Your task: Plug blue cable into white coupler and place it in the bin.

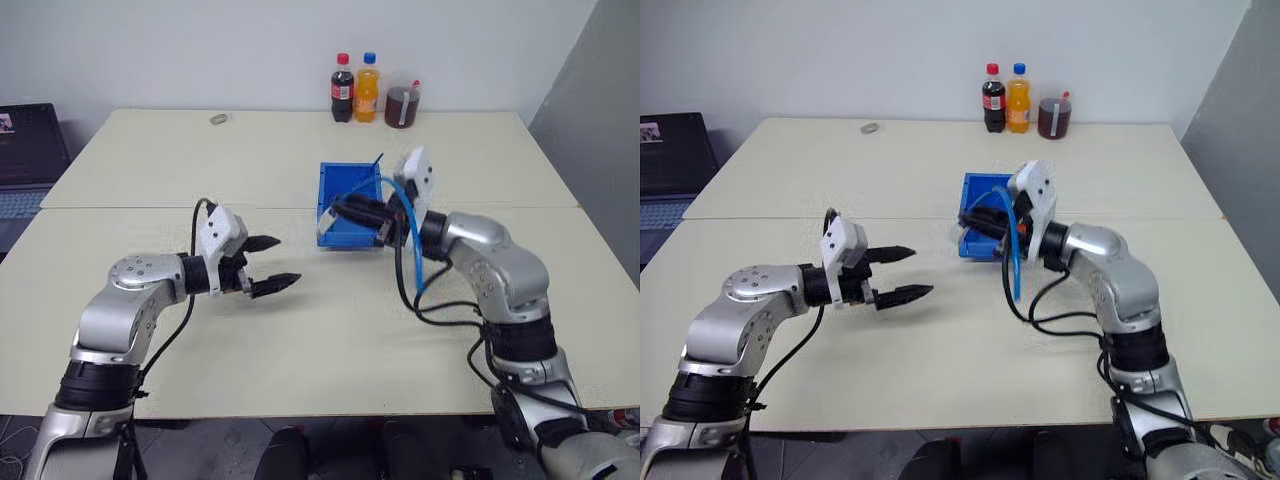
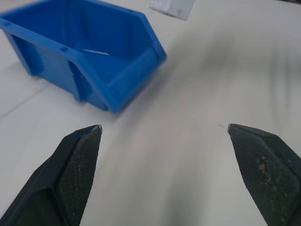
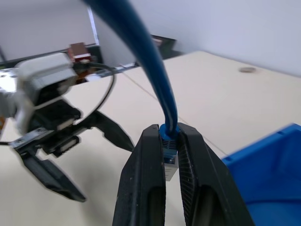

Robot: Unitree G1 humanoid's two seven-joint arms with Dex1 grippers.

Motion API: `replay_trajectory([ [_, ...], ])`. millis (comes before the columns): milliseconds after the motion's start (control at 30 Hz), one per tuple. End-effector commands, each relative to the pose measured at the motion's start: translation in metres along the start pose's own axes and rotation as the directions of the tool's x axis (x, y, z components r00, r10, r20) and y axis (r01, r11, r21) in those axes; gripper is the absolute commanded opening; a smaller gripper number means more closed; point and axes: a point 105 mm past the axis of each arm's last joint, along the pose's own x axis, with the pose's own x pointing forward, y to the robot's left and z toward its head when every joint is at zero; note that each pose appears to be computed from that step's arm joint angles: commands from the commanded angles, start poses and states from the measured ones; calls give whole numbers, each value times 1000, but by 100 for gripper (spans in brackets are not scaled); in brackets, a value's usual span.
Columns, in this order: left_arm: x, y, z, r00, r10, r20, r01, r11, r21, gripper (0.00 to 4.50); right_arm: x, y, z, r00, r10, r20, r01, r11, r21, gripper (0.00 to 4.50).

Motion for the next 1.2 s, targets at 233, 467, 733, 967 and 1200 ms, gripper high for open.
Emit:
replay_trajectory([
  [233,8,7,12,1000,17,21,-19,996,92,450,28,-67,-10,966,-164,-201,150,985,-81,163],
  [467,2,14,11,999,47,4,-47,993,112,450,-13,-82,-7,895,-71,-441,-56,962,-268,341],
  [733,-21,46,3,978,209,-22,-206,975,88,450,-71,-80,2,871,-13,-491,-150,944,-293,443],
  [967,-51,63,6,928,373,21,-373,923,92,450,-109,-38,-1,982,-54,-180,4,963,-268,443],
  [1200,-54,45,-6,935,354,18,-355,934,32,450,-129,-27,-27,974,-209,-85,189,961,-202,443],
])
